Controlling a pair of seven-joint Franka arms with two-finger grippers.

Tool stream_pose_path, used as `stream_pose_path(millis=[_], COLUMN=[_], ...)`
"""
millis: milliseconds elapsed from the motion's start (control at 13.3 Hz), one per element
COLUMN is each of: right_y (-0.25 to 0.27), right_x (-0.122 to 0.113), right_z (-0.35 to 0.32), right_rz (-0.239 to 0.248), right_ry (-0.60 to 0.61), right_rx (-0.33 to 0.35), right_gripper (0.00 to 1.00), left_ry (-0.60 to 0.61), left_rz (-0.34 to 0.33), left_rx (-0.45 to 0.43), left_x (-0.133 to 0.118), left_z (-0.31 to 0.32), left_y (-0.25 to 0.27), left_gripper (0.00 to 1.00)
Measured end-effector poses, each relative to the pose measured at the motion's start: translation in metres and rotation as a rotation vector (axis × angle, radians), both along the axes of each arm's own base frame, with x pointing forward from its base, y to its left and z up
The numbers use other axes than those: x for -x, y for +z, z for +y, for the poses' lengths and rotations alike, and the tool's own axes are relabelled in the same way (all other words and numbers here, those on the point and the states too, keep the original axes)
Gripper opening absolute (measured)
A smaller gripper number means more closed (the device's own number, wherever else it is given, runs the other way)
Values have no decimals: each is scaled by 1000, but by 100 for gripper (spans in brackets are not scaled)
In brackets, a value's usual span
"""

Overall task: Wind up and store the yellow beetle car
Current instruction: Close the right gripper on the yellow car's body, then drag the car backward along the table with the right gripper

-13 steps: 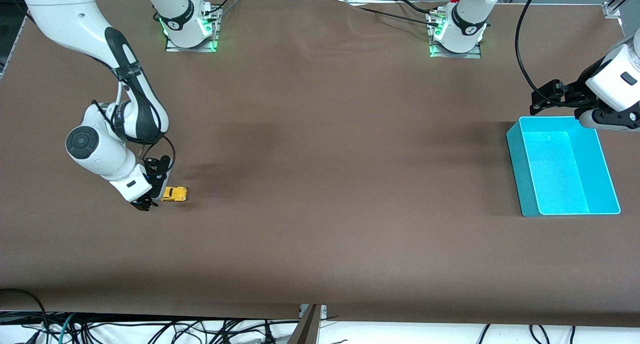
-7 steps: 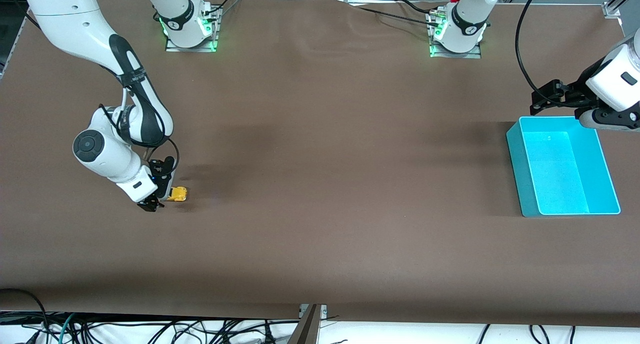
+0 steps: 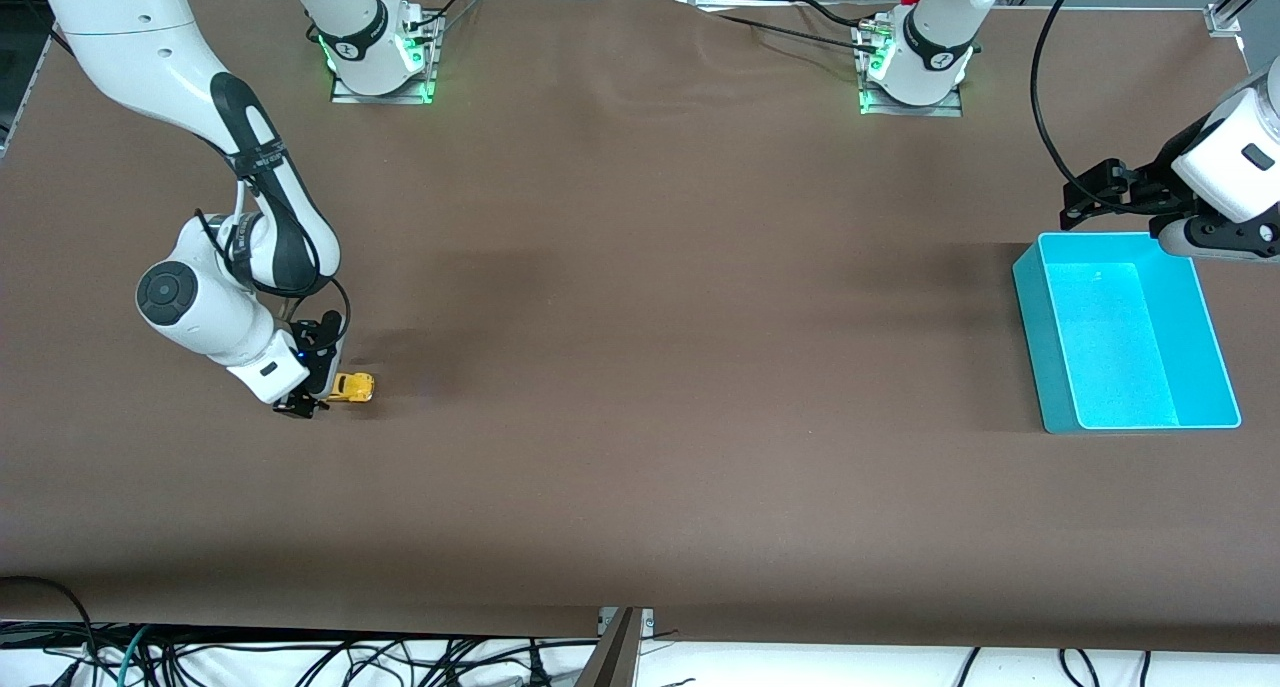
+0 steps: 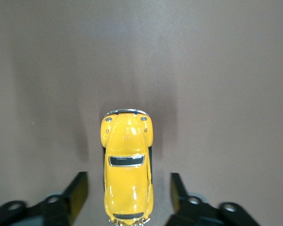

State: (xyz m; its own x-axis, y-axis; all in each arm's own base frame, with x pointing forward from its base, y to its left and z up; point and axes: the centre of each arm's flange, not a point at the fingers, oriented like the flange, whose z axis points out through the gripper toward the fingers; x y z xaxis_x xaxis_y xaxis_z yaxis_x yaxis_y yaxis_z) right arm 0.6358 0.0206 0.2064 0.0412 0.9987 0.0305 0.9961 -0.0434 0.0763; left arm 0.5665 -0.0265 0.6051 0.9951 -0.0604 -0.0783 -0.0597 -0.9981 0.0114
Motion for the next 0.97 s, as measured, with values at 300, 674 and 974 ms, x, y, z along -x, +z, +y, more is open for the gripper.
stream_pose_path(millis=[300,674,974], right_y=[0,0,1], right_x=[0,0,0], right_z=[0,0,0], right_rz=[0,-1,0], right_ry=[2,2,2], right_rx=[0,0,0], right_gripper=[54,40,39], left_ry=[0,1,2], left_rz=[0,0,0], left_rx=[0,0,0], left_x=[0,0,0], left_z=[0,1,1], left_y=[0,0,0], left_gripper=[100,100,100])
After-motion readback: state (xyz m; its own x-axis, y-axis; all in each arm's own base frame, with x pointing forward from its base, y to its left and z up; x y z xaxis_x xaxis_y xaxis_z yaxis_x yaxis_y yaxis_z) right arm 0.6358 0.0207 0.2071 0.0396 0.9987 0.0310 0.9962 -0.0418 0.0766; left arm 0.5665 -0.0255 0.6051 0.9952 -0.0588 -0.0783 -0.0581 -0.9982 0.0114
